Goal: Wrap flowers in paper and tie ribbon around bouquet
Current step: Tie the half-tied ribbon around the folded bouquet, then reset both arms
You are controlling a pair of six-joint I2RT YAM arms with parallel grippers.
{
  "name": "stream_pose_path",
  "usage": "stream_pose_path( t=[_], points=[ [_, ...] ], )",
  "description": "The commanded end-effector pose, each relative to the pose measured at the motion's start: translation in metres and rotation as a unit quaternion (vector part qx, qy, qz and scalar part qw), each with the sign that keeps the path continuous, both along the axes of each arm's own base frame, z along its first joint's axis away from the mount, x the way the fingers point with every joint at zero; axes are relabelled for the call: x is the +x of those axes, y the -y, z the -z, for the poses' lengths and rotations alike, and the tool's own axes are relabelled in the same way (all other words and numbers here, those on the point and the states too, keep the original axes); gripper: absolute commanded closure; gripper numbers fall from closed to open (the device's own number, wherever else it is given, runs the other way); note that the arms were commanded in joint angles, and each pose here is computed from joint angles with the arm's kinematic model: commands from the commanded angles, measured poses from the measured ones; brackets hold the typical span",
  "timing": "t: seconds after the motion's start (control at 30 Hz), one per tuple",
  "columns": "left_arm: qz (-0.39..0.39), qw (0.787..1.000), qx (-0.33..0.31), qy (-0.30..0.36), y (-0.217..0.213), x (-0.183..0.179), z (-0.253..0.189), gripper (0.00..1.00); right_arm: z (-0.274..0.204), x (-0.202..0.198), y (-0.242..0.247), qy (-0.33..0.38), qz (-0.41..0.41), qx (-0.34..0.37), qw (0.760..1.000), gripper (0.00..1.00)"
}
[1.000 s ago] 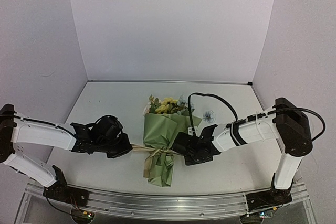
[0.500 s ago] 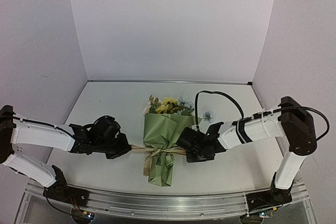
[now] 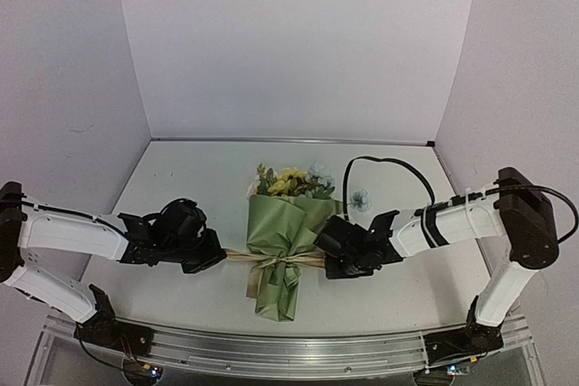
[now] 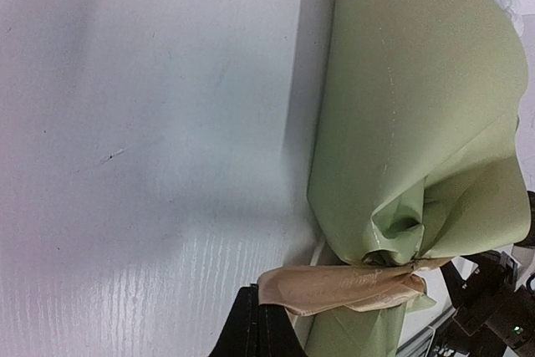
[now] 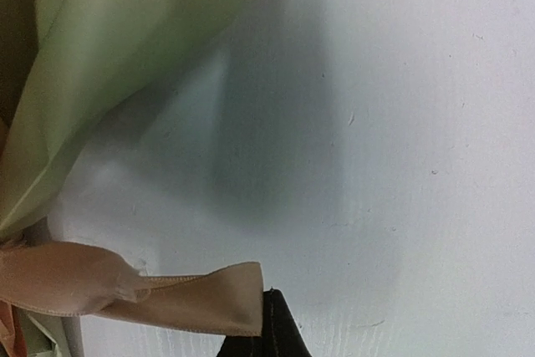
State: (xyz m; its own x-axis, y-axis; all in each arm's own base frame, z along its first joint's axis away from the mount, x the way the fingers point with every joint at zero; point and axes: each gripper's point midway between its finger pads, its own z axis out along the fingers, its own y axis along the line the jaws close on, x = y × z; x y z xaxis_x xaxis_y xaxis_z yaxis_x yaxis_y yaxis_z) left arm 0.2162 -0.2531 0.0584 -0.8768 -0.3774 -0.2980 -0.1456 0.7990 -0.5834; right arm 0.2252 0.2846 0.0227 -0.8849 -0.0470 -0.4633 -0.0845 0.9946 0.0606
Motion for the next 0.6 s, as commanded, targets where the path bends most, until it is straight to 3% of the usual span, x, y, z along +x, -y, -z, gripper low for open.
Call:
stream_pose_path(
  t=[0.0, 0.17, 0.33, 0.57],
  points=[
    [-0.062, 0.995, 0.072, -0.005, -0.051, 0.004, 0.022, 1.0, 0.016, -0.011, 0.071, -0.029, 0.042, -0.111, 0.993, 1.0],
    [-0.049, 0.998, 0.048, -0.005, -0.042, 0.006, 0.021, 1.0, 0.013, -0.009, 0.067, -0.029, 0.04, -0.092, 0.995, 1.0],
    [0.016, 0.999, 0.021, 0.018, -0.009, 0.015, -0.002, 1.0, -0.011, -0.01, 0.024, -0.013, -0.019, -0.023, 0.999, 0.98],
    [0.087, 0.995, 0.019, 0.04, 0.026, 0.011, -0.026, 0.96, -0.053, -0.028, -0.03, 0.007, -0.099, 0.037, 0.994, 0.71]
  ],
)
